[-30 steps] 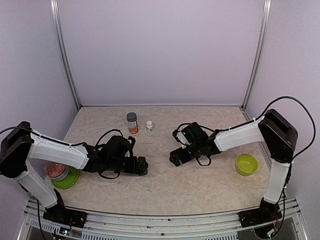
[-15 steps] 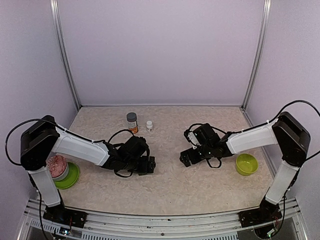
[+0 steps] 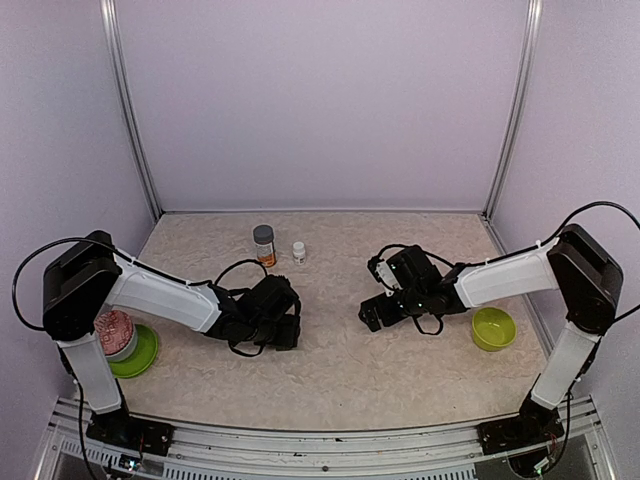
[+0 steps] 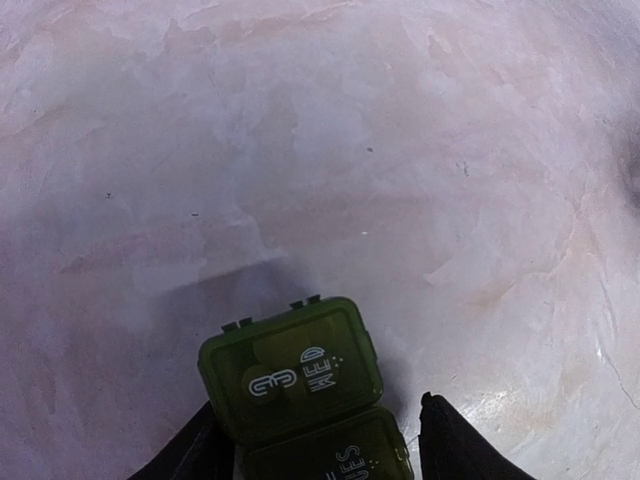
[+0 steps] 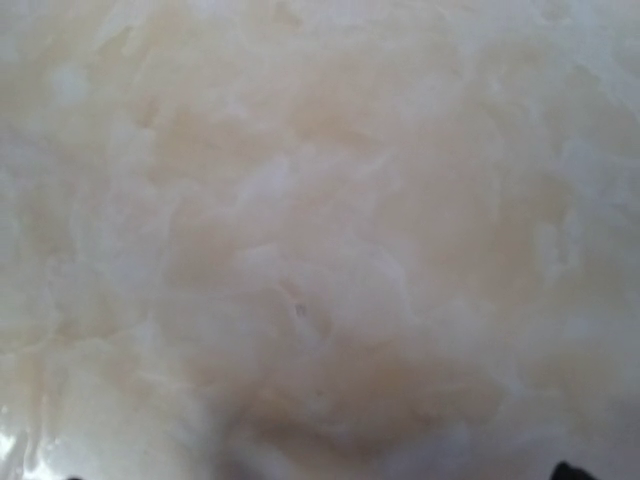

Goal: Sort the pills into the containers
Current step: Move the pill container to the center of the board.

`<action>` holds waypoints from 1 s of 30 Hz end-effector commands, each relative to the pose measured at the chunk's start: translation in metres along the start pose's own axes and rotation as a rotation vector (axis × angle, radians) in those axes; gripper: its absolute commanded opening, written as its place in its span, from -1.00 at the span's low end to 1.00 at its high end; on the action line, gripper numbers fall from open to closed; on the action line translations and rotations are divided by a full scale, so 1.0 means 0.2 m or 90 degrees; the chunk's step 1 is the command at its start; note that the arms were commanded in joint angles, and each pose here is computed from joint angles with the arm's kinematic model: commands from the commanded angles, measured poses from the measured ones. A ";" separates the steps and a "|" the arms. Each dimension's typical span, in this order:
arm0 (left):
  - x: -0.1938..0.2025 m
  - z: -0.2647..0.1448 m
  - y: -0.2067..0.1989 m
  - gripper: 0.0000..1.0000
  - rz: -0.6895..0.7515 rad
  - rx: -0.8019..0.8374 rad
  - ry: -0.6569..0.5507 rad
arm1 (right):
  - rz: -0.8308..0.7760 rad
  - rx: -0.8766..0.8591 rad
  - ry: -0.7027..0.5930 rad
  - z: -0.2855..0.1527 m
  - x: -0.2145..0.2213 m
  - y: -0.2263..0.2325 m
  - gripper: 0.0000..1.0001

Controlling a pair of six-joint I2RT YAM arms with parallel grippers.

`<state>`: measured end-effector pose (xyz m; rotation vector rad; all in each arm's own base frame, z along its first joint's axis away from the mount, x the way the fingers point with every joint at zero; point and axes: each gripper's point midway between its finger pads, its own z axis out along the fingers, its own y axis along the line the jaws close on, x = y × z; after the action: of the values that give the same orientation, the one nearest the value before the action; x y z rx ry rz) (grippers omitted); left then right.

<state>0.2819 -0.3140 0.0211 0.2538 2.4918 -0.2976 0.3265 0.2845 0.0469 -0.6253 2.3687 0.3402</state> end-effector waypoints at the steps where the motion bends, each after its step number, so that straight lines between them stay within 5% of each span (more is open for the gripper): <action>1: 0.01 0.00 0.05 0.23 0.024 -0.031 0.012 | -0.006 -0.001 -0.020 -0.03 -0.03 0.01 1.00; 30: -0.30 0.15 0.57 0.13 0.005 -0.125 -0.012 | 0.000 -0.004 -0.013 -0.02 -0.02 0.01 1.00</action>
<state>0.3645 -0.2274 0.0183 0.1654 2.4777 -0.0733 0.3268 0.2849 0.0473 -0.6240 2.3667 0.3428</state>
